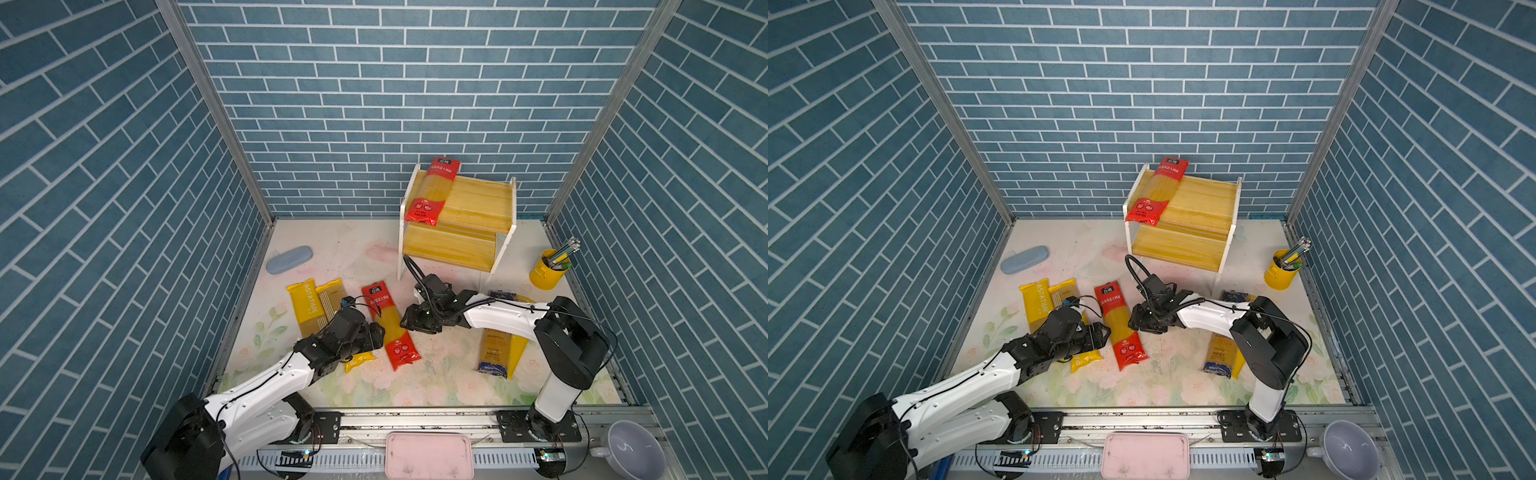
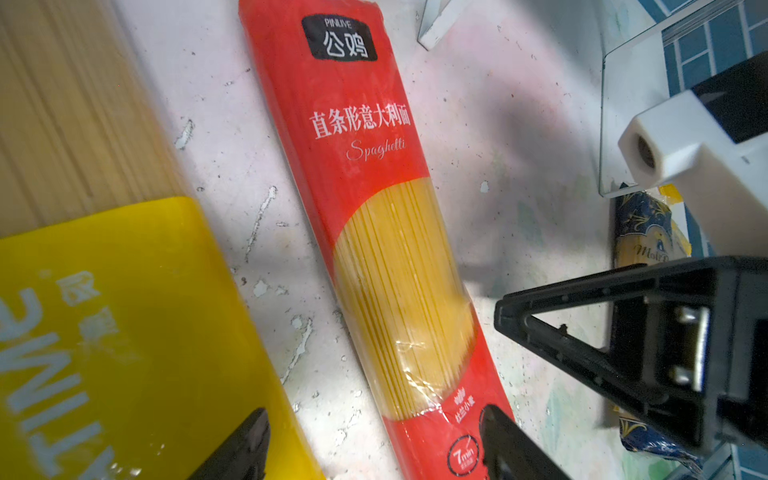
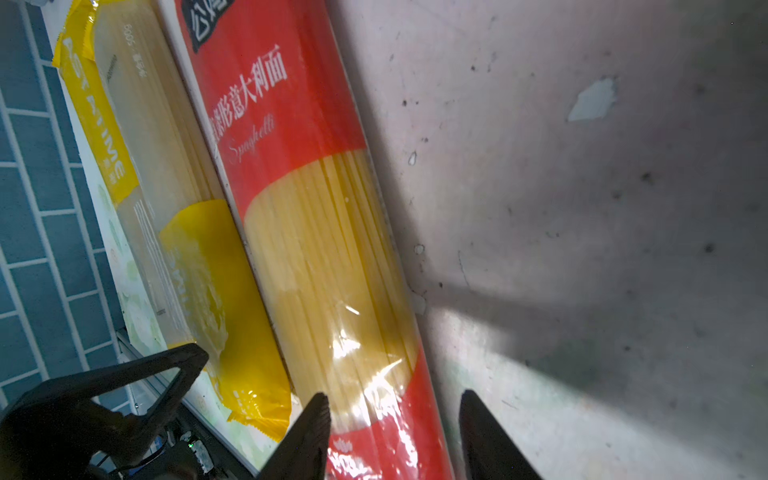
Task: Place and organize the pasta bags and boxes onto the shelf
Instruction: 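Close the right gripper on the red bag's end and tip it upright, then grasp the upright red bag with the left gripper above the right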
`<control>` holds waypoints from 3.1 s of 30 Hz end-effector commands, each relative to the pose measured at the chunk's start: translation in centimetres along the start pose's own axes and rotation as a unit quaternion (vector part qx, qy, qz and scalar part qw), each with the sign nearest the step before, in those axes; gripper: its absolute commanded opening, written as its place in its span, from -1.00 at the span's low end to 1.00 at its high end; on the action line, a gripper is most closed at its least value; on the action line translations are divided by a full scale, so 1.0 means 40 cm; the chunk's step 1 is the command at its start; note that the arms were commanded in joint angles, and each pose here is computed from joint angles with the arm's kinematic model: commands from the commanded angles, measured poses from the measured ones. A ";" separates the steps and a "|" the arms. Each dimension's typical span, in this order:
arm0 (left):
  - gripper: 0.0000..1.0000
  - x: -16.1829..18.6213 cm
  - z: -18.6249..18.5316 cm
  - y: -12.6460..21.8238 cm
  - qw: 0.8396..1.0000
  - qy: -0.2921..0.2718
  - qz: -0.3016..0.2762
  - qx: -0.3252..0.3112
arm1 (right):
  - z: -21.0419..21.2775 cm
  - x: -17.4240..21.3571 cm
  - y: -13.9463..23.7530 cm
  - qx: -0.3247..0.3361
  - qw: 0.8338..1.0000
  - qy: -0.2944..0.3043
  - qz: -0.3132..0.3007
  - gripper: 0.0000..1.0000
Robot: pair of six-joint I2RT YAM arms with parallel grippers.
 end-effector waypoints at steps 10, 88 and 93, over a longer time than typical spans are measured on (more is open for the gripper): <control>0.56 -0.051 -0.055 -0.028 0.999 -0.048 -0.011 -0.018 | -0.009 0.036 -0.088 -0.035 0.999 -0.006 0.023 0.01; 0.89 -0.231 -0.088 0.165 0.912 0.182 -0.149 0.337 | 0.499 -0.063 0.422 -0.358 0.910 0.138 -0.154 -1.00; 0.87 -0.255 -0.116 0.193 0.908 0.167 -0.157 0.352 | 0.508 -0.060 0.444 -0.371 0.903 0.145 -0.159 -1.00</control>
Point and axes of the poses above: each gripper's point midway between its finger pads, its own y axis back along the fingers, its own z axis along the line the jaws close on, x = y × z, the point moved 4 cm from there along y, back along the fingers, and after that the axes turned 9 degrees about y, right-handed, at the moved point
